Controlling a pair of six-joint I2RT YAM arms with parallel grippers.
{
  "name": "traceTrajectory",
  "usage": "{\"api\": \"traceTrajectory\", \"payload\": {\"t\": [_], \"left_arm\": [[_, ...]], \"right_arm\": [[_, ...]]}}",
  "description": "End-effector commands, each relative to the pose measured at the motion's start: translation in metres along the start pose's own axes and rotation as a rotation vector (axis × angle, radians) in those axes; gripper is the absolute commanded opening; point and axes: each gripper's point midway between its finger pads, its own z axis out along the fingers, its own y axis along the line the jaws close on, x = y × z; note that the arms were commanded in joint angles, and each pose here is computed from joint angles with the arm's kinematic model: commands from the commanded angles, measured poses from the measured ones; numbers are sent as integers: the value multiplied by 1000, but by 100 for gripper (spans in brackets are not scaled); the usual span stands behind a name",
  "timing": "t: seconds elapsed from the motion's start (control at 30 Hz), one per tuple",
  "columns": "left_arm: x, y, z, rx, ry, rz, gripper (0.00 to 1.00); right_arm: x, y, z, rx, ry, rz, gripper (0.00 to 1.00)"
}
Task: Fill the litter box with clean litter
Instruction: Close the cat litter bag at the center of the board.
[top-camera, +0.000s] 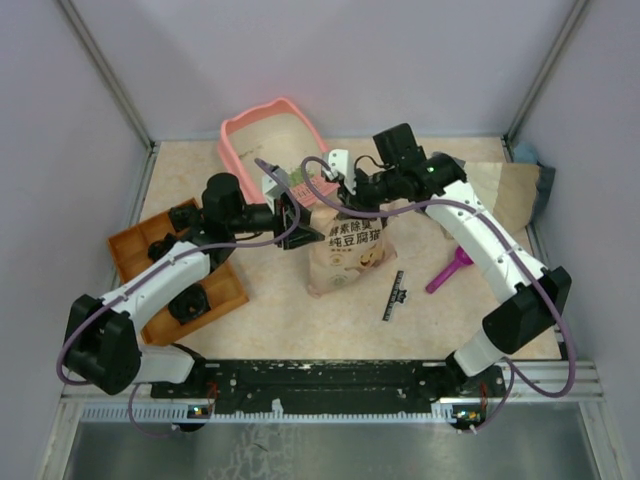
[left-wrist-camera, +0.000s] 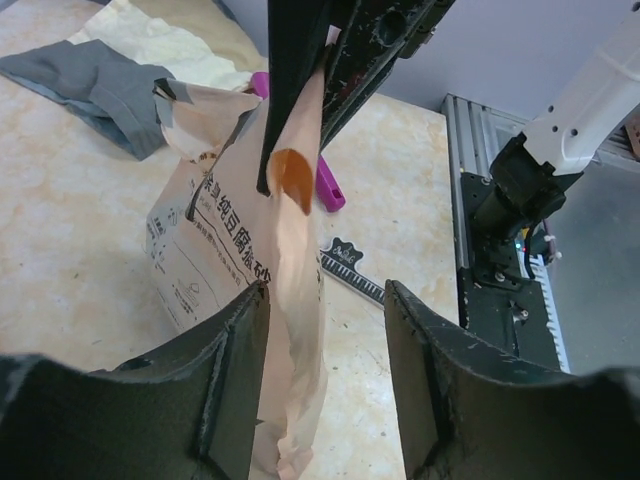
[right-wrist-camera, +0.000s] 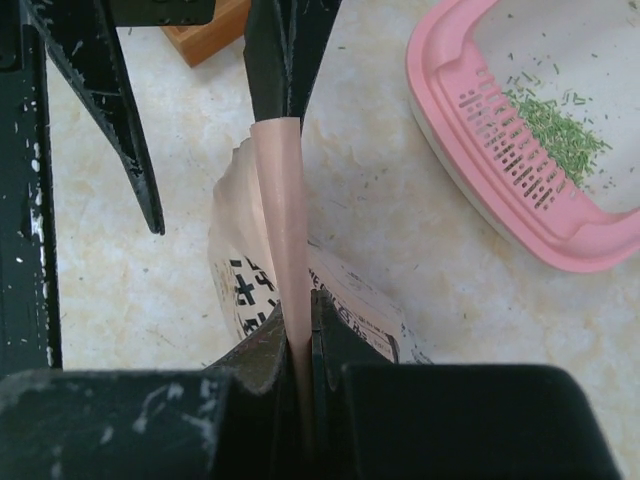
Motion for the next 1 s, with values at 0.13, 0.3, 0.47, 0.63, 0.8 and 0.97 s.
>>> {"api": "traceTrajectory", "payload": {"t": [0.13,0.3,0.47,0.63,0.8,0.97], "left_arm": [[-23,13,0,-94,-30,89,12],[-46,1,0,-13,-50,240,0],[-34,16,-1,-15,-14,278,0],[-21,3,-8,48,-18,305,0],[-18,1,-7,75,-6,310,0],[-16,6,-9,44,4,298,0]], "right_arm": [[-86,-15,-46,137,-177,-153,0],[-101,-15,-73,248,-227,-63,0],[-96,-8,-83,316,-279,113,11],[-54,-6,-83,316,-322,125,64],[-28,-11,-96,248,-405,115,77],[16,-12,-76,208,-336,117,73]]}}
